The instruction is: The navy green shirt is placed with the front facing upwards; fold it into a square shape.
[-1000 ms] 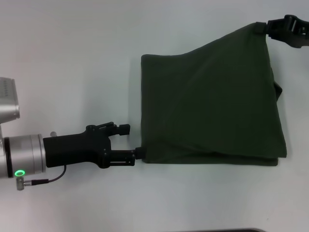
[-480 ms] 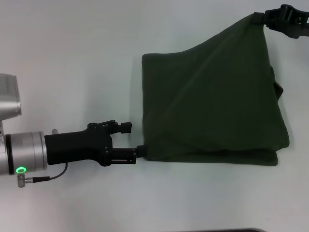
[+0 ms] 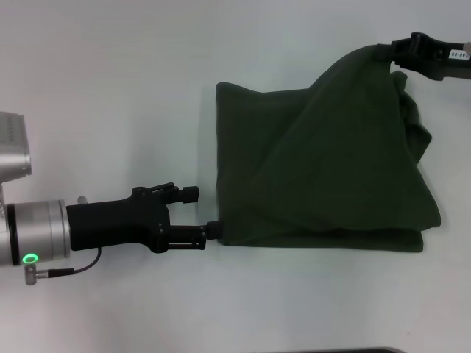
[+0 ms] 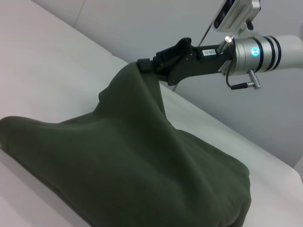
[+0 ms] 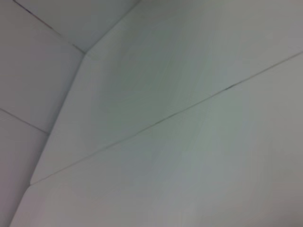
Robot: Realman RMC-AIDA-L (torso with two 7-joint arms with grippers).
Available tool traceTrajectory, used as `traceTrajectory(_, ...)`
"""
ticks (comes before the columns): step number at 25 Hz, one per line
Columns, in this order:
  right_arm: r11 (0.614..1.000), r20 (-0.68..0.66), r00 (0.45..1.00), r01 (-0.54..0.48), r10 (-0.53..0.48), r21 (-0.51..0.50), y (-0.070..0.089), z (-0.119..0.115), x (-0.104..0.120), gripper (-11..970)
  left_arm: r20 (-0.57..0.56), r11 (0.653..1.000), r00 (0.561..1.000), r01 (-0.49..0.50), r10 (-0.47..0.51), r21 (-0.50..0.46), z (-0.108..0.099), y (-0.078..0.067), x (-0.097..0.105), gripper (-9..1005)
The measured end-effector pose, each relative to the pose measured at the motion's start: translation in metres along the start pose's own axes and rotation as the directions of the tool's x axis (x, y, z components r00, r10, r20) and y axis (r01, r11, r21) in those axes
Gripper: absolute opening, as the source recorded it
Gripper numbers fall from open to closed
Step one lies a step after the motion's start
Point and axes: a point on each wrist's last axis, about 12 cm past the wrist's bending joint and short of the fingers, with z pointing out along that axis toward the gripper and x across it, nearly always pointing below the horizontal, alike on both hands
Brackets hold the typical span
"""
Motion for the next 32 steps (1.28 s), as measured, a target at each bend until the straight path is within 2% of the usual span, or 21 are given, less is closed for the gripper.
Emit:
traceTrajectory(5, 0.999, 0.019, 1.000, -0.017, 0.016, 0.028, -0.007, -0.002, 0.003, 36, 0.000, 1.000, 1.000, 0.000, 0.000, -0.001, -0.001, 0.000, 0.000, 938)
traceTrajectory(21, 0.996, 0.090, 0.996, -0.034, 0.026, 0.087, -0.021, -0.010, 0.008, 195, -0.001, 1.000, 1.000, 0.003, -0.003, -0.002, 0.000, 0.000, 0.000, 939)
traceTrajectory(25, 0.998, 0.106, 0.994, -0.023, 0.016, 0.062, -0.023, -0.017, 0.013, 309, 0.001, 1.000, 1.000, 0.002, -0.002, -0.002, 0.000, 0.000, 0.000, 939)
traceTrajectory(29, 1.000, 0.119, 0.993, -0.011, 0.011, -0.007, -0.026, -0.033, 0.024, 423, 0.009, 1.000, 1.000, 0.002, -0.002, -0.005, -0.001, 0.000, -0.001, 939)
traceTrajectory(32, 0.999, 0.112, 0.994, -0.006, 0.011, -0.047, -0.029, -0.046, 0.035, 551, 0.013, 1.000, 1.000, 0.001, -0.001, -0.005, -0.001, 0.001, -0.002, 939)
